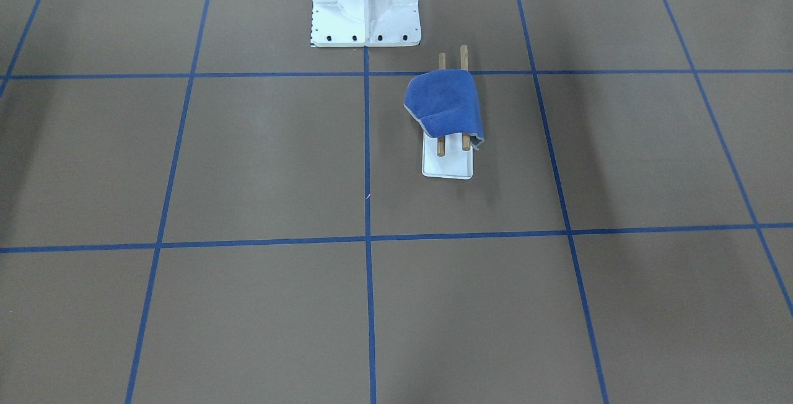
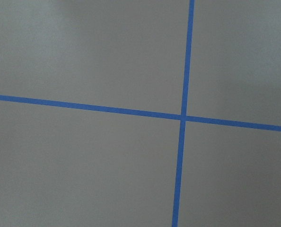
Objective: Hang towel on rack
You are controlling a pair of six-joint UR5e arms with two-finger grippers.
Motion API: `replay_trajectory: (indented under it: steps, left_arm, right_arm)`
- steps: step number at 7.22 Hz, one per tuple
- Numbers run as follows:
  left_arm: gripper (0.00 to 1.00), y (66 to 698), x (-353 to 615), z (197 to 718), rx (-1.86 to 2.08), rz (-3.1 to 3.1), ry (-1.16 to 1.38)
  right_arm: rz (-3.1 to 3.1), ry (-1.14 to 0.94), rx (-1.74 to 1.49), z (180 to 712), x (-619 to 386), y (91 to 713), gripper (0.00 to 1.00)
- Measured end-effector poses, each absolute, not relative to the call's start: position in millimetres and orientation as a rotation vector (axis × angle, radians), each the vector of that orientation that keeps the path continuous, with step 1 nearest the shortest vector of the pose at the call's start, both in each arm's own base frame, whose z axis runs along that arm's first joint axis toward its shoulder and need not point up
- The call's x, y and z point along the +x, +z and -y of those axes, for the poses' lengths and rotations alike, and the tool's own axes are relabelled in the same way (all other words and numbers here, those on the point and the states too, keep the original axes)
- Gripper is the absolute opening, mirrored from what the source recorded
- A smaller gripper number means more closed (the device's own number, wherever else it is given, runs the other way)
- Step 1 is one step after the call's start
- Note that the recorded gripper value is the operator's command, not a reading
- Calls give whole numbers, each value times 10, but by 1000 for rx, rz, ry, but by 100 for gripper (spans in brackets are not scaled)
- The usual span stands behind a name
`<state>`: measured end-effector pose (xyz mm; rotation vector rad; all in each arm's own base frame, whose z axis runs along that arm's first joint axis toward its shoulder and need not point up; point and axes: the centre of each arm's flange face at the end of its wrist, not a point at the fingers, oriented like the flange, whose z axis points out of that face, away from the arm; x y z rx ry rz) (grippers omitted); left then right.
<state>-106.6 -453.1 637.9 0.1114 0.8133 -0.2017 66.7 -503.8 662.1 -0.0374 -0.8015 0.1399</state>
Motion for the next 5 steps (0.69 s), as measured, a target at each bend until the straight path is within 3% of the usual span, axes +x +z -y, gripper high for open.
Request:
replay_trajectory:
  steps: [5]
  left_arm:
    - [98,6481,-1028,4503,86,-813,-209]
  right_arm:
    - [809,142,-40,5029,665,6598,100]
